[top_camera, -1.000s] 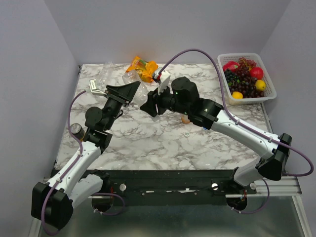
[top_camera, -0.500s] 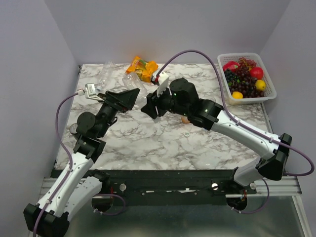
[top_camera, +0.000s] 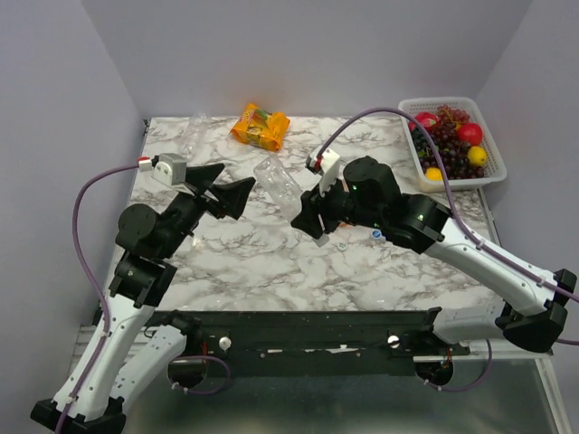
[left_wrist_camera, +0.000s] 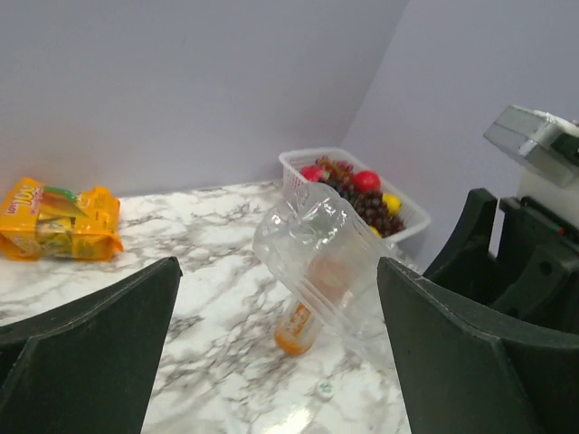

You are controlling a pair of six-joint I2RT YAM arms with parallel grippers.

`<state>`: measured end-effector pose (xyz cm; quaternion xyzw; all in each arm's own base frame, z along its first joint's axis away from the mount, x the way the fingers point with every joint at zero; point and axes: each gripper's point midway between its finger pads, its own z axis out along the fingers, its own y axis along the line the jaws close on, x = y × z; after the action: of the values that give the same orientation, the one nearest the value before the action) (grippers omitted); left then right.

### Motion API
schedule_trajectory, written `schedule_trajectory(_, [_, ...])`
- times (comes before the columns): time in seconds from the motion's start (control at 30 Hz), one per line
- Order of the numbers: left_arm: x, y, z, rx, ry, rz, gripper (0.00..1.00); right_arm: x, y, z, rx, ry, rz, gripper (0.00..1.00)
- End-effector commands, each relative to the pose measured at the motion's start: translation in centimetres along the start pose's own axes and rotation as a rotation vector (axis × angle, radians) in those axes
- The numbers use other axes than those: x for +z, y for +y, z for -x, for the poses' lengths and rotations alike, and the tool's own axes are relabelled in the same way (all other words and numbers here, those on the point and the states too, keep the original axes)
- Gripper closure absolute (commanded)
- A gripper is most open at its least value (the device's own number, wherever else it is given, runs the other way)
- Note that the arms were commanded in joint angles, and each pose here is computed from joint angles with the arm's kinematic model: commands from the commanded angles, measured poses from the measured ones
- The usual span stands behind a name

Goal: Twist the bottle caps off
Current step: Pass from the right arm to the left

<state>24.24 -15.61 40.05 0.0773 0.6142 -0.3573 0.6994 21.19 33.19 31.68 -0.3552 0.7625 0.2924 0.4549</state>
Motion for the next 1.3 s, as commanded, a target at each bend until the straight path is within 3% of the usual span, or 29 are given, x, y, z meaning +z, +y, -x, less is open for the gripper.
schedule_trajectory(0.0, [-1.2, -0.4, -3.8, 0.218, 0.216, -0.101, 0.03, -2.8, 2.1, -5.3, 0.037, 0.182, 0.132, 0.63])
schedule_trajectory(0.17, [-1.9, -1.1, -6.8, 0.253, 0.271, -0.199, 0.04, -5.8, 3.6, -10.5, 0.097, 0.371, 0.213, 0.63])
schedule_trajectory(0.33, [-3.5, -6.5, -10.7, 0.308, 0.42, -0.531, 0.03, -7.9, 5.2, -14.4, 0.163, 0.545, 0.305, 0.64])
schedule_trajectory(0.47, [-6.6, -11.2, -13.0, 0.292, 0.492, -0.8, 0.02, -9.1, 6.1, -15.7, 0.185, 0.611, 0.357, 0.65])
schedule_trajectory(0.57, [-8.1, -12.5, -13.7, 0.272, 0.523, -0.9, 0.01, -9.8, 6.7, -16.2, 0.19, 0.648, 0.403, 0.65])
schedule_trajectory(0.87, [-11.2, -14.6, -18.2, 0.194, 0.762, -1.061, 0.01, -11.9, 9.6, -17.4, 0.235, 0.753, 0.641, 0.65])
schedule_trajectory(1.27, [-12.3, -14.7, -20.3, 0.153, 0.871, -1.082, 0.01, -12.4, 10.7, -16.8, 0.251, 0.74, 0.733, 0.66])
